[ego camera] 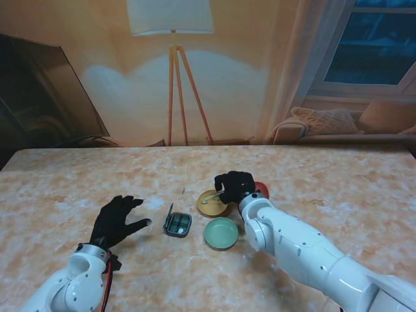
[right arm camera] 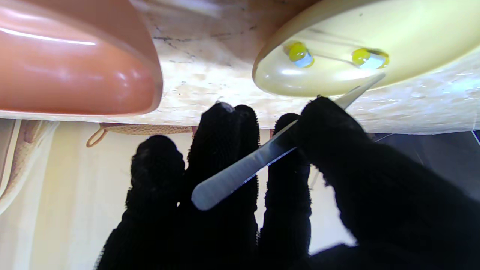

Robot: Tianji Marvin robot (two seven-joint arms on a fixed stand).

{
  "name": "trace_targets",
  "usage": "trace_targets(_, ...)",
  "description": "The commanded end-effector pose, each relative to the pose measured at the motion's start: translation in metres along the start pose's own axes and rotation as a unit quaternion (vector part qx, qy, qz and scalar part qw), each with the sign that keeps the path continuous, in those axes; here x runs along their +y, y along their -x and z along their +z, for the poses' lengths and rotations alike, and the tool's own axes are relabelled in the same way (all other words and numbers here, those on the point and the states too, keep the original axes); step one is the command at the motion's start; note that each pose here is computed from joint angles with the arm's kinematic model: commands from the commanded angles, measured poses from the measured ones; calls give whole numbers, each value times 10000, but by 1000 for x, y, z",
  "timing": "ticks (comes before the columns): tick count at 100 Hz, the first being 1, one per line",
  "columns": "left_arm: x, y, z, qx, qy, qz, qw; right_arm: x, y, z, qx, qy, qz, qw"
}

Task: Refill the pill box with tweezers

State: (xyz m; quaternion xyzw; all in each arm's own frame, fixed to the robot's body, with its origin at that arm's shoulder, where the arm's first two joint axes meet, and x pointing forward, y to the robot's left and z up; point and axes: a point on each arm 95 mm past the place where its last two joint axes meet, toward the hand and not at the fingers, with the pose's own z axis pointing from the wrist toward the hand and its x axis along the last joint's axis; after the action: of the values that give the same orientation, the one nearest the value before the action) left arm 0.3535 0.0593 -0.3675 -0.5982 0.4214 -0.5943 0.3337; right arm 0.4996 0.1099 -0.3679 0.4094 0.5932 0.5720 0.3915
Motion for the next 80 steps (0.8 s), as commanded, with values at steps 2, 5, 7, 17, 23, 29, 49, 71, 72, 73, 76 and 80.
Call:
trace_targets(2,0,-1,0,13,54,2,10000,-2,-5,0,22,-73,34,10000)
trace_targets(5,0,-1,1,12,56,-3,10000,-3,-5,0,22,-78,36,10000)
trace_targets(7,0,-1,1,12,58,-6,10000,-3,-5,0,23,-81,37,10000)
trace_targets(17,1,0,2,11,63,-18,10000,-5,-5,0,33,-106,40,9999)
trace_targets(23,1,-1,2,13,61,-27,10000,-6,-4,-1,38,-126,32,9999)
trace_targets(29,1,-1,2,7,65,-23,10000,-7,-4,-1,41,-141,33,9999)
trace_targets(49,2,-1,2,-18,56,-33,10000,-11,-4,-1,59,-165,39,9998)
trace_targets(71,2,-1,1,-28,58,-34,10000,-11,-5,2,62,-180,37,9998)
trace_targets(72,2,-1,1,-28,57,-34,10000,-11,-5,2,62,-180,38,9998)
trace_targets(73,2,-1,1,-29,57,-35,10000,-11,-5,2,62,-181,39,9998)
trace_targets(76,2,-1,1,-28,58,-35,10000,-11,-6,2,63,-180,37,9998)
trace_targets(80,2,-1,1,-27,61,-33,10000,-11,-6,3,64,-174,38,9998)
